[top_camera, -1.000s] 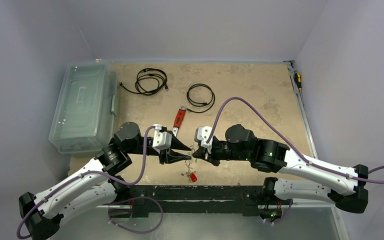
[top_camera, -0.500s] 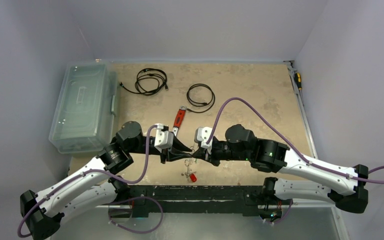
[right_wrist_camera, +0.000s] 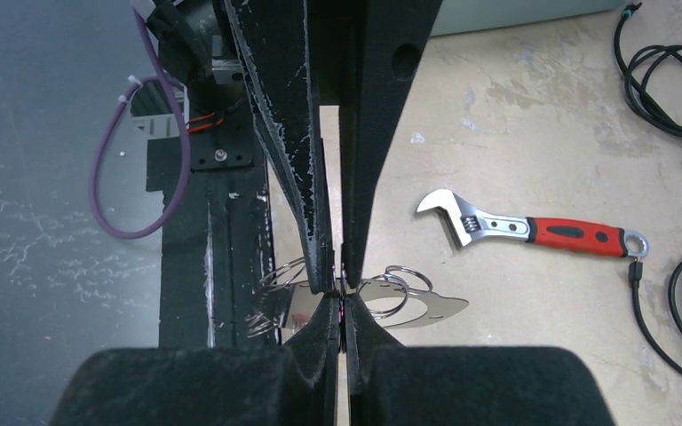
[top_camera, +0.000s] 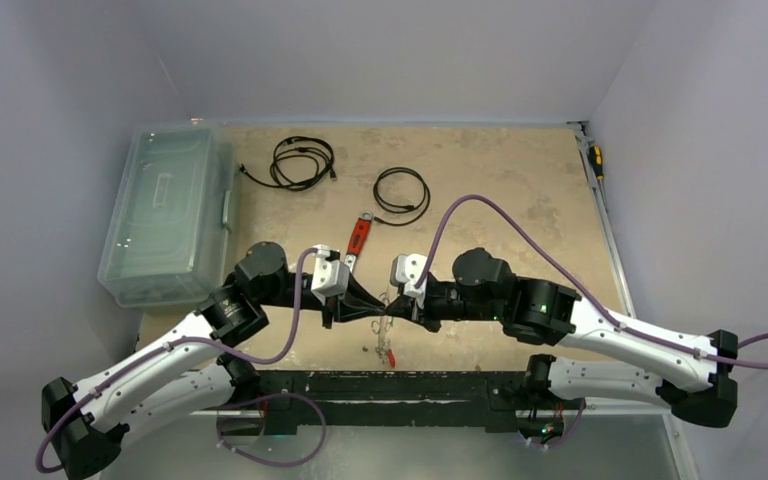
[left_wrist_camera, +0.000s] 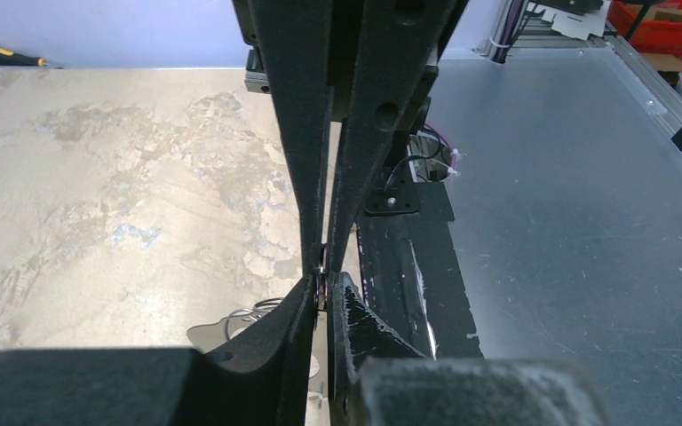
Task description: Put the keys on the keyring
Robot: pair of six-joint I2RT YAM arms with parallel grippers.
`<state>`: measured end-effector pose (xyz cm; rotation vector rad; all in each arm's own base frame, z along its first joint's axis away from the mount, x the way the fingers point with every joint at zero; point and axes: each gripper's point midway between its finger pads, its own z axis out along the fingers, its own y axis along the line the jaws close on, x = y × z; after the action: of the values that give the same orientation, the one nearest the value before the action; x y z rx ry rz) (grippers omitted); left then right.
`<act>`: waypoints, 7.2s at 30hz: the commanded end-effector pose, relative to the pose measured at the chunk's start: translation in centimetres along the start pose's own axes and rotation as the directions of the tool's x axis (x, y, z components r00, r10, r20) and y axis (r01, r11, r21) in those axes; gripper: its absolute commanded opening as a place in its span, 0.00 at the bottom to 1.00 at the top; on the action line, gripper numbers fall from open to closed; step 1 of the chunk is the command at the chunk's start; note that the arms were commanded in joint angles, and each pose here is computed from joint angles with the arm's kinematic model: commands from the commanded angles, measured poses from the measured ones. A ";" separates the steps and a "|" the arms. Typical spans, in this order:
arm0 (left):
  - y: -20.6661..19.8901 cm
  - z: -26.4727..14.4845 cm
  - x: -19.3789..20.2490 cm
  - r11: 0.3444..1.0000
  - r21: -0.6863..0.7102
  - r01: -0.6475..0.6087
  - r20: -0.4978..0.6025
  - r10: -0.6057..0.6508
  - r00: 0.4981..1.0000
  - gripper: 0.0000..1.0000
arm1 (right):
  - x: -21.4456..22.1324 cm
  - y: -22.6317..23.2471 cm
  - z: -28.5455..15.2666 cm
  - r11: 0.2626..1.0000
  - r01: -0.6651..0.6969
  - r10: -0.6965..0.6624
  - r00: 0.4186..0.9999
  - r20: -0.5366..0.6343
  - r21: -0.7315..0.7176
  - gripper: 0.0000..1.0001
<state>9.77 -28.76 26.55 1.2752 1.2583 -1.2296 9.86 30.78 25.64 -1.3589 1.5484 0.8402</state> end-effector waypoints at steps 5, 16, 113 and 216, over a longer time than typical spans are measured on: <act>-0.7 -0.2 -1.5 0.999 0.027 -0.047 0.054 0.045 0.997 0.00 | -4.7 0.3 -1.4 0.999 0.051 -0.048 0.986 0.161 -0.014 0.00; -0.7 -1.6 -3.7 0.988 -0.047 -0.147 0.100 0.152 0.983 0.00 | -6.9 -0.8 -4.2 0.996 0.040 -0.064 0.951 0.304 0.085 0.46; -1.0 -3.5 -6.6 0.969 -0.135 -0.206 0.171 0.228 0.959 0.00 | -2.7 0.8 1.5 0.990 -0.132 0.139 0.960 0.244 -0.044 0.00; 0.5 -4.6 -7.5 0.958 -0.227 -0.173 0.210 0.222 0.952 0.00 | -8.6 -1.0 0.2 0.975 -0.223 0.197 0.826 0.528 -0.015 0.44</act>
<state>10.84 -25.10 32.13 1.0653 1.1100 -1.0643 10.80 34.32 31.66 -0.8528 1.3622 1.1900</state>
